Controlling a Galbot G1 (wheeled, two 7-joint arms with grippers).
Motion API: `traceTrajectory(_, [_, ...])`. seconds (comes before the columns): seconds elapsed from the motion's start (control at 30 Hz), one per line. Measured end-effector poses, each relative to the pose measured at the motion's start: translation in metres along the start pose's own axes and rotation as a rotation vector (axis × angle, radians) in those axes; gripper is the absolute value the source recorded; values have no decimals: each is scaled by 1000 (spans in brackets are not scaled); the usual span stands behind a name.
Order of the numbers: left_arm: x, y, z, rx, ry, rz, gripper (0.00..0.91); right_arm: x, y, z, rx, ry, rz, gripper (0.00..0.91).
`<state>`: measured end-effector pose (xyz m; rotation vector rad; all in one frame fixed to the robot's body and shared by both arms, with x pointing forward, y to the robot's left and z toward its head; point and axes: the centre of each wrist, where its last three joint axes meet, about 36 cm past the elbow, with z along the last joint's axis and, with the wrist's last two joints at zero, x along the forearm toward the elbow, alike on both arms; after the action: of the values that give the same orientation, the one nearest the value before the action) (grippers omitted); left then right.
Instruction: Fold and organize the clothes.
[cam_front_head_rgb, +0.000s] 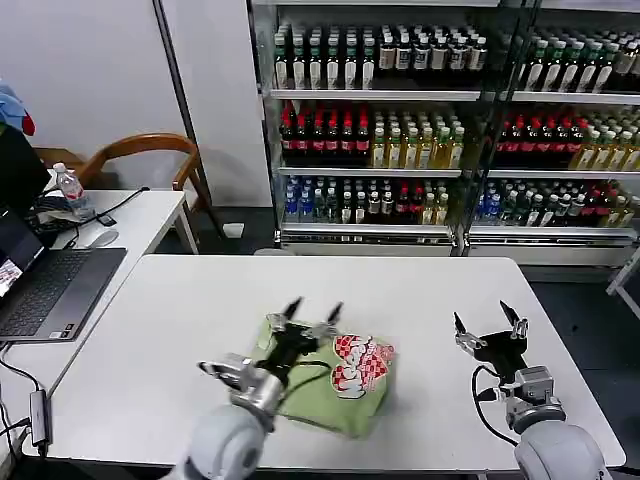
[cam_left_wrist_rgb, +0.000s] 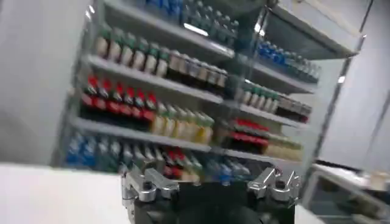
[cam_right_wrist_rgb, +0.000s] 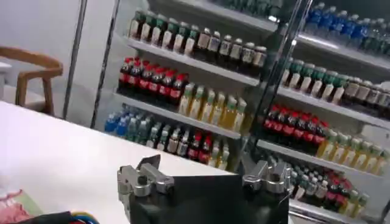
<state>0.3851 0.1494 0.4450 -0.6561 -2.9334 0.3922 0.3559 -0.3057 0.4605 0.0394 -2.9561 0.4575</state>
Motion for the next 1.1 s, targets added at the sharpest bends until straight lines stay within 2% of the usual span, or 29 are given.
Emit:
traceTrajectory(0.23, [31, 84, -14, -211, -87, -139, 907, -2, 13, 5, -25, -14, -30, 907])
traceTrajectory(0.43, [63, 132, -22, -333, -129, -249, 907, -6, 26, 10, -47, -24, -64, 907])
traceTrajectory(0.6, [83, 152, -24, -399, -136, -303, 907, -10, 36, 15, -53, -34, -93, 907])
traceTrajectory(0.8, [97, 160, -25, -453, -131, -330, 907, -18, 44, 18, -54, -57, -103, 907])
traceTrajectory(1.1, [101, 170, -26, -500, -123, -346, 907, -36, 29, 19, -35, -98, -63, 907])
